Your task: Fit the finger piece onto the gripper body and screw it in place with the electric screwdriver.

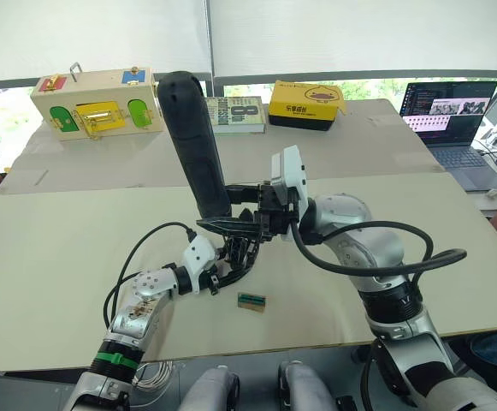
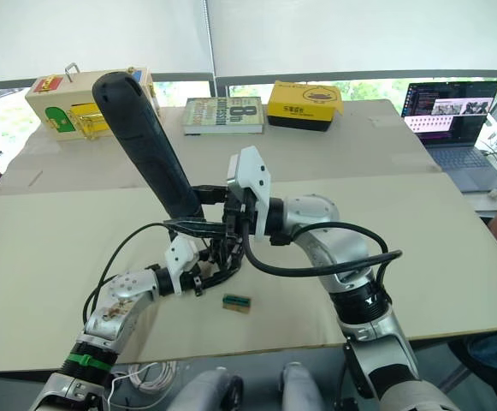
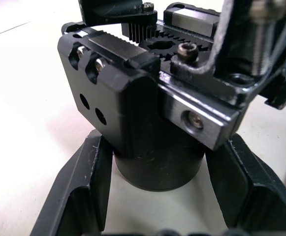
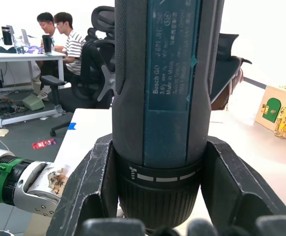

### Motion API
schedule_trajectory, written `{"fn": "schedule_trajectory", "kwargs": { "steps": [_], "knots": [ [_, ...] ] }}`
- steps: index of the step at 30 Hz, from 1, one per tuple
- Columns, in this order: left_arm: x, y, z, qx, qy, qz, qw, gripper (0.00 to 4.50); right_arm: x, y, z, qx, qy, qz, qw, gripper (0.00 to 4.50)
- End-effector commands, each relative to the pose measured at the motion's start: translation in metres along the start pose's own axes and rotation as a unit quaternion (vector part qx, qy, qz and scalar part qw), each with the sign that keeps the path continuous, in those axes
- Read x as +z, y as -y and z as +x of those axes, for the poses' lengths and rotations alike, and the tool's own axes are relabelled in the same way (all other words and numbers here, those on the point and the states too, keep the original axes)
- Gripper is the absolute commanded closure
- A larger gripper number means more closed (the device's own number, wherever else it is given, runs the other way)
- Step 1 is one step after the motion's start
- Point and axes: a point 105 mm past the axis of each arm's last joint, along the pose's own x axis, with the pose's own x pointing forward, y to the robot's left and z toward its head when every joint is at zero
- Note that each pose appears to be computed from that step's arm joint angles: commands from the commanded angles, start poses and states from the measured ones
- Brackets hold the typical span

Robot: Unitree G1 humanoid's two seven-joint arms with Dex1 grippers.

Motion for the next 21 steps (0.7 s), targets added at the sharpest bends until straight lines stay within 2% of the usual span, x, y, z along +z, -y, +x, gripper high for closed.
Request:
{"fn": "schedule_trajectory", "kwargs": {
  "steps": [1, 21],
  "knots": [
    [-0.0237, 0.0144, -0.0007, -0.022, -0.043, -0.032, 0.998, 2.25, 0.0183, -0.0008, -0.0016, 0.0, 0.032, -0.036, 0.999, 2.58],
    [-0.0234, 0.0148, -0.0006, -0.024, -0.042, -0.033, 0.998, 2.25, 0.0109, -0.0042, -0.0022, 0.001, 0.031, -0.028, 0.999, 2.58]
  ]
}}
